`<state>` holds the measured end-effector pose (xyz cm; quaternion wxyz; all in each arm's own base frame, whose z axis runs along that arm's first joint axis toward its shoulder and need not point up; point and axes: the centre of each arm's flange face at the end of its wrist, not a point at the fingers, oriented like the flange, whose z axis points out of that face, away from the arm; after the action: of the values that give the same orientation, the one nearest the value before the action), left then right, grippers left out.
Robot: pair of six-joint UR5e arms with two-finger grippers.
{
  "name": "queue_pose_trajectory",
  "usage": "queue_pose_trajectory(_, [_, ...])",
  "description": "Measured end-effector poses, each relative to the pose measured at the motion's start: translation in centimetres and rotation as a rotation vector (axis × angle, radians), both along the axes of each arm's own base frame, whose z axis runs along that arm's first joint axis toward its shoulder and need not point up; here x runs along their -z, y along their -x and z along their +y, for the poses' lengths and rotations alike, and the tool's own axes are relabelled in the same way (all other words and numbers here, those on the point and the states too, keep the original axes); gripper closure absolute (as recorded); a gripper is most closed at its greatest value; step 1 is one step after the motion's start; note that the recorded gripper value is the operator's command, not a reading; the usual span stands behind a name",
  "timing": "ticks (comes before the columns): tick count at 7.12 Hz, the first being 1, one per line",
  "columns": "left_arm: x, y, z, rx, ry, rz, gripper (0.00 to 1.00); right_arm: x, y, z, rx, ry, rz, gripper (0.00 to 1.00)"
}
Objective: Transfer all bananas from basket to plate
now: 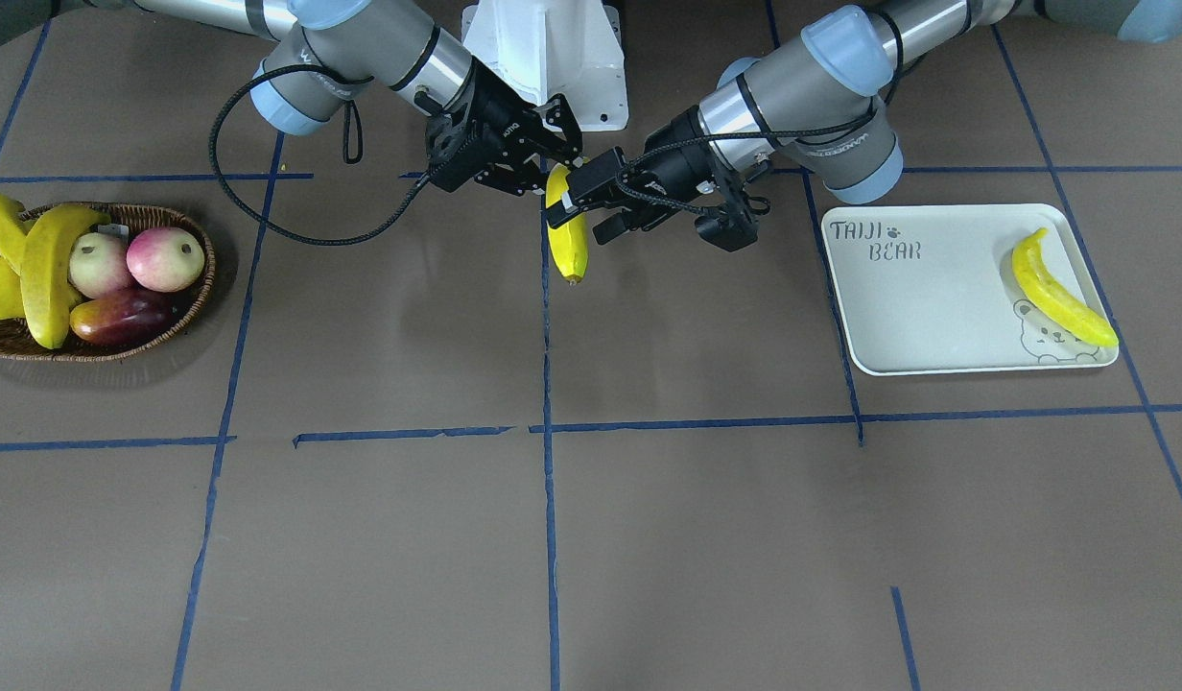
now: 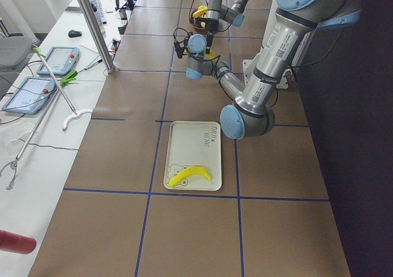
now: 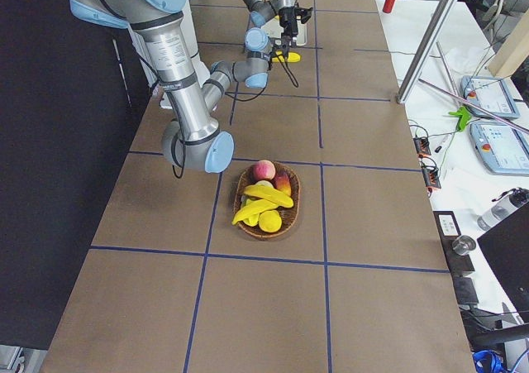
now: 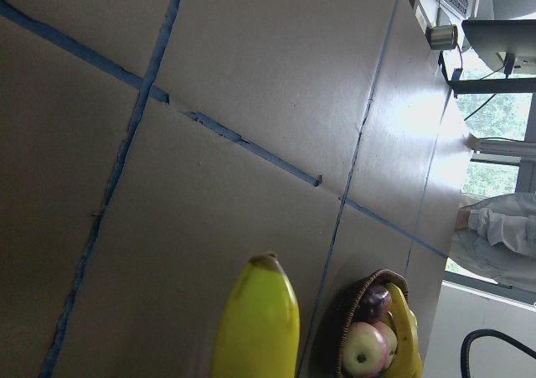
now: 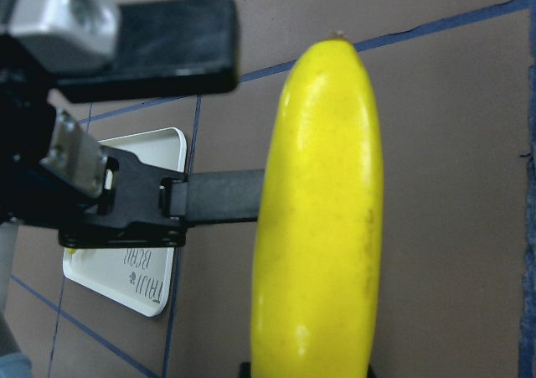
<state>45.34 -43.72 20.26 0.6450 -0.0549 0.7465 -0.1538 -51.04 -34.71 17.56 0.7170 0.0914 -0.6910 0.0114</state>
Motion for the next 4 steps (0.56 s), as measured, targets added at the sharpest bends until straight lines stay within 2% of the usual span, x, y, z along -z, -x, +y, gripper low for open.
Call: queue_pose_trajectory(4, [-0.7, -2.1, 1.8, -0.039, 0.010, -0.016, 0.00, 0.1, 0.2, 0.6, 0.009, -0.002, -0.005, 0.73])
